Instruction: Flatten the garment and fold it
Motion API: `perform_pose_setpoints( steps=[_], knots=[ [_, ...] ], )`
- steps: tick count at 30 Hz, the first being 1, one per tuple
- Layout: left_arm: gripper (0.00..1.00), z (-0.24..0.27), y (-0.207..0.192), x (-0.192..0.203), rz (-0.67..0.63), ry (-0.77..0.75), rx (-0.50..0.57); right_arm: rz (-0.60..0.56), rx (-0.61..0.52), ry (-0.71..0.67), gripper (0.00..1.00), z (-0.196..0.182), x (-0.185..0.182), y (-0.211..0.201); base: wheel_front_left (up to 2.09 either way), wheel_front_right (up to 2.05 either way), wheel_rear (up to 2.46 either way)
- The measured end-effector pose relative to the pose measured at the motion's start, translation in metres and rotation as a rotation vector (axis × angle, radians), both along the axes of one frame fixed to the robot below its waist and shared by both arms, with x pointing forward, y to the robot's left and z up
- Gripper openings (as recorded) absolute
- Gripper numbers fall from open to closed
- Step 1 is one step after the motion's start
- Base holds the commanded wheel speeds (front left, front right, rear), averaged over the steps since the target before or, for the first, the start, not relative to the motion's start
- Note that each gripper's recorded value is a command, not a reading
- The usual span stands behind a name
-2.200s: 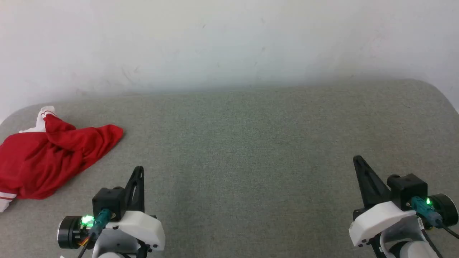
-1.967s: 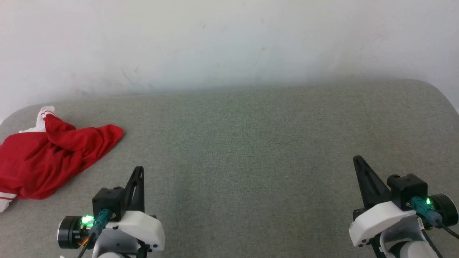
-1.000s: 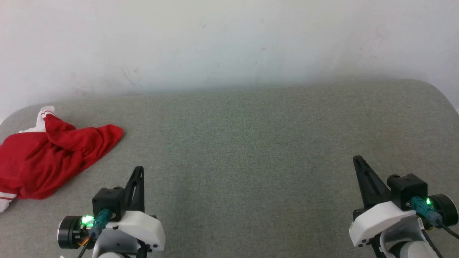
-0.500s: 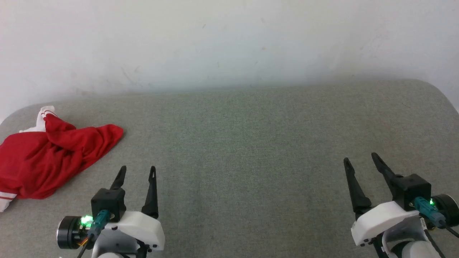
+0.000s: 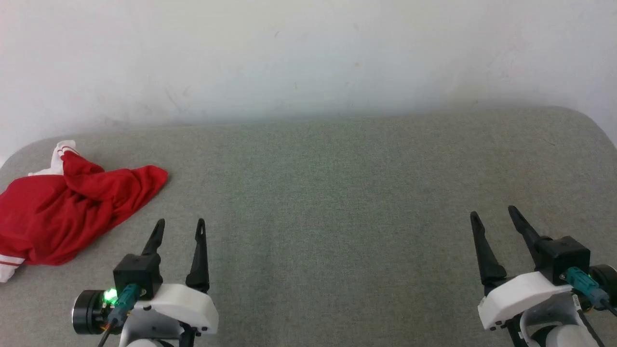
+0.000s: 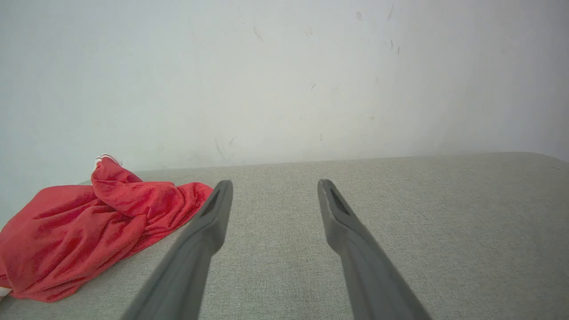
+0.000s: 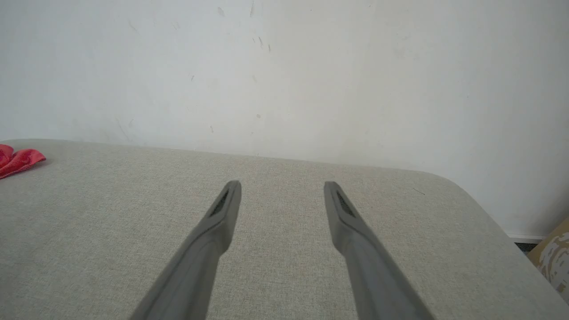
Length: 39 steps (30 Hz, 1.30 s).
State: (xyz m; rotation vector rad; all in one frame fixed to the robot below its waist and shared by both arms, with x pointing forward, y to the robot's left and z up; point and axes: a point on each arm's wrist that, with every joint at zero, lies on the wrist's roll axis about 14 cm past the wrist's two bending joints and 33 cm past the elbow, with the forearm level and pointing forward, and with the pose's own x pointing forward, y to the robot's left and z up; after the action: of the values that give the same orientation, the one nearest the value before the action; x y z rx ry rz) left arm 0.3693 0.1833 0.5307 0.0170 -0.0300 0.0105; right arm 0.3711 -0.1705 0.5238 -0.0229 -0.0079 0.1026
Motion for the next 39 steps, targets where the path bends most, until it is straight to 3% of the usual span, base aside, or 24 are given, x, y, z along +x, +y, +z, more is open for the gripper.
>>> perform_pose_setpoints(
  steps=[16,39],
  knots=[
    [1.0,0.005,0.025,-0.011,0.086,-0.037,-0.025,0.046,0.005,-0.021,1.0,0.001,0.008,0.015,0.0,0.0,0.0],
    [1.0,0.012,0.077,-0.048,0.265,-0.09,-0.057,0.205,0.014,-0.041,1.0,-0.001,0.022,0.07,0.0,0.0,0.0]
  ],
)
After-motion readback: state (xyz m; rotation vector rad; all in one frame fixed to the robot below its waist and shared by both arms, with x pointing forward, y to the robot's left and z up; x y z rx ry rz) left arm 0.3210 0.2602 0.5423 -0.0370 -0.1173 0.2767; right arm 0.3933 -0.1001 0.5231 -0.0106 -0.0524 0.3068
